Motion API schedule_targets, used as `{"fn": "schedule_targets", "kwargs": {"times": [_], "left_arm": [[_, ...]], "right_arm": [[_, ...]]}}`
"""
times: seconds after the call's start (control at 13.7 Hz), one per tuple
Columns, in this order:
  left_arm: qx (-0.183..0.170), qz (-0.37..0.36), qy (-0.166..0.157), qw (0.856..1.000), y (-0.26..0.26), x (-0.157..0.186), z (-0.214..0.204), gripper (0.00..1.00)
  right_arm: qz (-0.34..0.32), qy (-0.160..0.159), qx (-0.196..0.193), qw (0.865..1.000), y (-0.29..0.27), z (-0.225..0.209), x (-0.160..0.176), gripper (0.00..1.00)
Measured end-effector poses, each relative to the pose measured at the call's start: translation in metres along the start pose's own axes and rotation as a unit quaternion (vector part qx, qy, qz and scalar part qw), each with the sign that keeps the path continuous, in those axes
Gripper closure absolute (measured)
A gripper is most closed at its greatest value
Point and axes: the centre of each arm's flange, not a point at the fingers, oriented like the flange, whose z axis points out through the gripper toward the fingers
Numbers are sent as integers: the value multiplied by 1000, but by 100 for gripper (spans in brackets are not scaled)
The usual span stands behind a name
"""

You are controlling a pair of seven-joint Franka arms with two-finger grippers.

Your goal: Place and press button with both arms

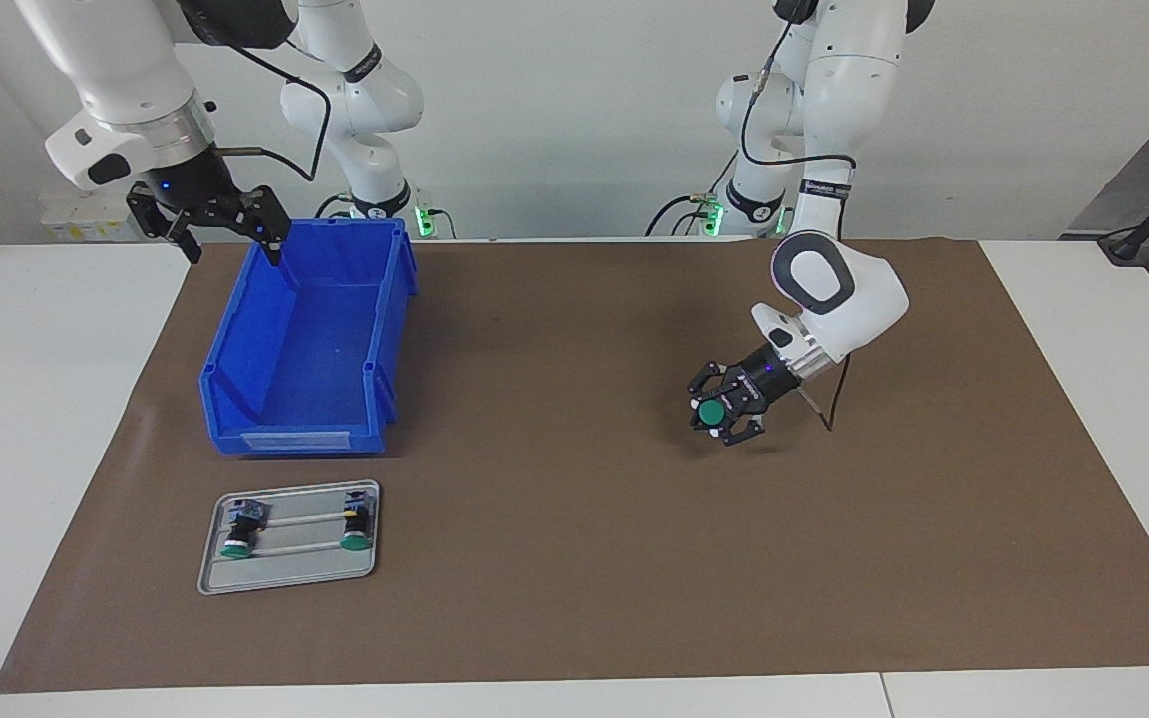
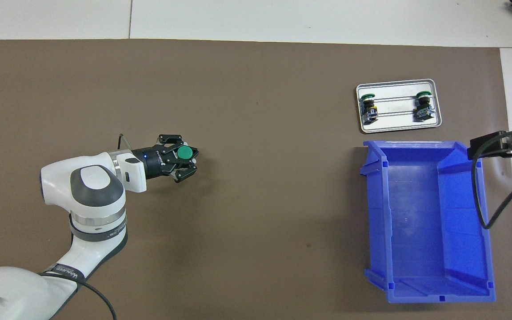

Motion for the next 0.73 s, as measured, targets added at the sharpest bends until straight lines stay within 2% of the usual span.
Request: {"fn": "schedule_targets", "kwargs": {"times": [0.29,0.73], "left_arm": [[-19,11,34,999,29,-14,16,91],[-54,18,67,996,49,-35,21,91]], "right_arm": [[0,0,0,1000,0,0,0,0],[0,0,0,1000,0,0,0,0]]}}
